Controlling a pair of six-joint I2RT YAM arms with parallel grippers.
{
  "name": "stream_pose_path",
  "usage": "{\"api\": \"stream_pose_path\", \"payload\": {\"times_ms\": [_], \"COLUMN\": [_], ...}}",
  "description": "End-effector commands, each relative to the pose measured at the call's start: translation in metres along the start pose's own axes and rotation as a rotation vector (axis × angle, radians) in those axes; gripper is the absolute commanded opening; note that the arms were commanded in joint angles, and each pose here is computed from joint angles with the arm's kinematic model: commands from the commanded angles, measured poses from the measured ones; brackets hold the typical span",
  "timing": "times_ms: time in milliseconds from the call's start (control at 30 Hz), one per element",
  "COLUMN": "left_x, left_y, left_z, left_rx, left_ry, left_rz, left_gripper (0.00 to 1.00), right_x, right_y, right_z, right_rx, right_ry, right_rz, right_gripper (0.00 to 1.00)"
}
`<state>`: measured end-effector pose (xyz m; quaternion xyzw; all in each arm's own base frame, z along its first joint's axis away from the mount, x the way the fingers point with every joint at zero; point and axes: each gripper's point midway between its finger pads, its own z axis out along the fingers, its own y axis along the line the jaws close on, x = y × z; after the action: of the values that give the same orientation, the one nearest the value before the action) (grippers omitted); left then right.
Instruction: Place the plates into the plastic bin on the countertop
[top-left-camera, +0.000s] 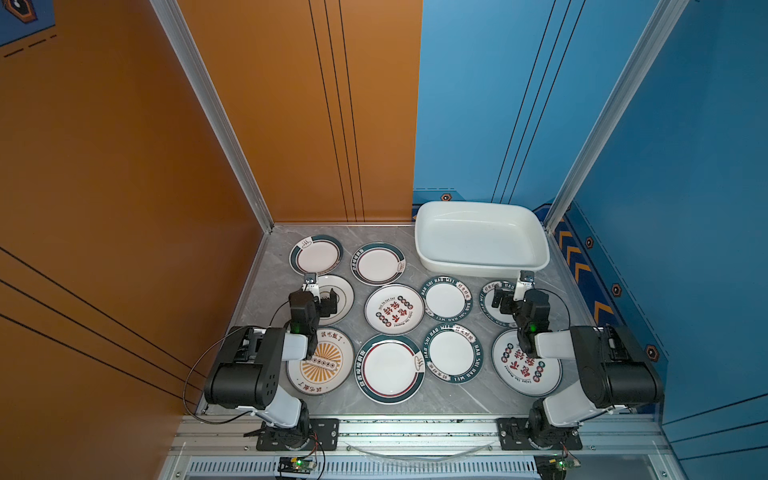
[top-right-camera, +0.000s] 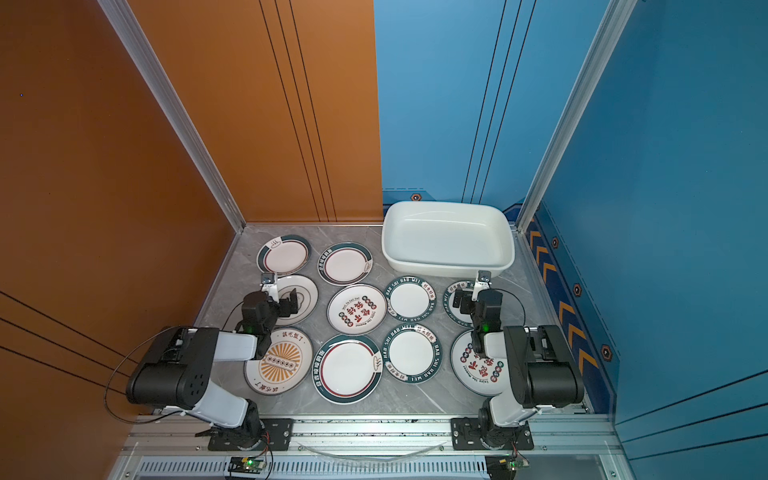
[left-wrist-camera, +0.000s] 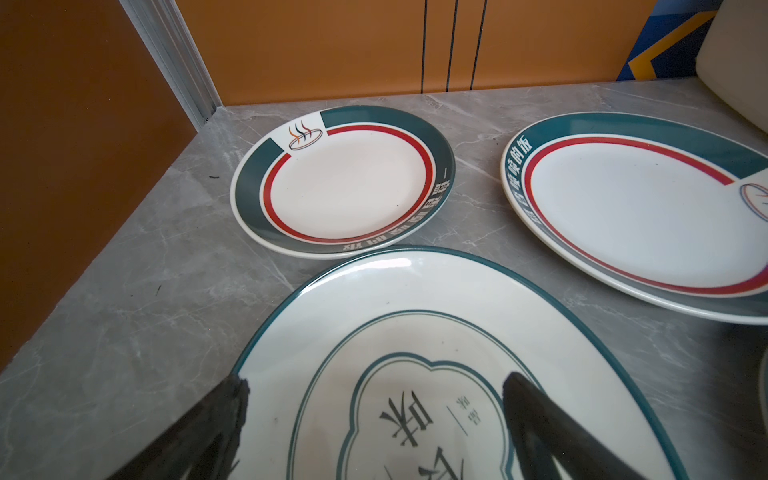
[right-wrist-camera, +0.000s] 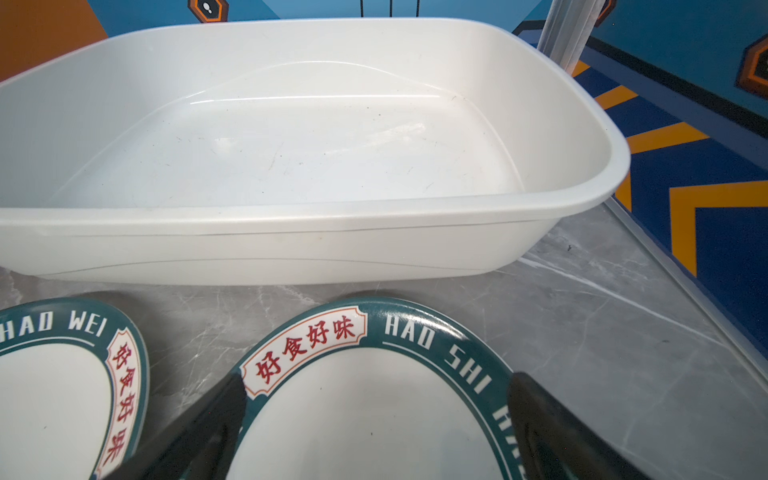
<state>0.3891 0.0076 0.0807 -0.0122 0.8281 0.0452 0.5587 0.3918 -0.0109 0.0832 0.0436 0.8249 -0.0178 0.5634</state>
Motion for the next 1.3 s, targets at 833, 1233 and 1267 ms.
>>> {"api": "stream_pose_path", "payload": {"times_ms": [833,1233,1267], "left_x": [-0.063,-0.061,-0.061], "left_y": [0.007,-0.018,-0.024], "left_z": [-0.044,-0.062,-0.062], "left_rx": [-0.107,0.053,0.092], "left_ry": [-0.082,0.053,0.067], "left_rz": [-0.049,-0.356,-0.379], "left_gripper": [0.98,0.98,0.98], "right_x": [-0.100,-0.094,-0.094], "right_y": [0.000,0.010,0.011], "right_z": [-0.061,-0.077,-0.076], "right_rx": [0.084,-0.139,-0.170], "right_ry": [0.055,0.034,0.033], "right_rz": [0.191,0.634,0.666], "right_gripper": [1.00,1.00,1.00]}}
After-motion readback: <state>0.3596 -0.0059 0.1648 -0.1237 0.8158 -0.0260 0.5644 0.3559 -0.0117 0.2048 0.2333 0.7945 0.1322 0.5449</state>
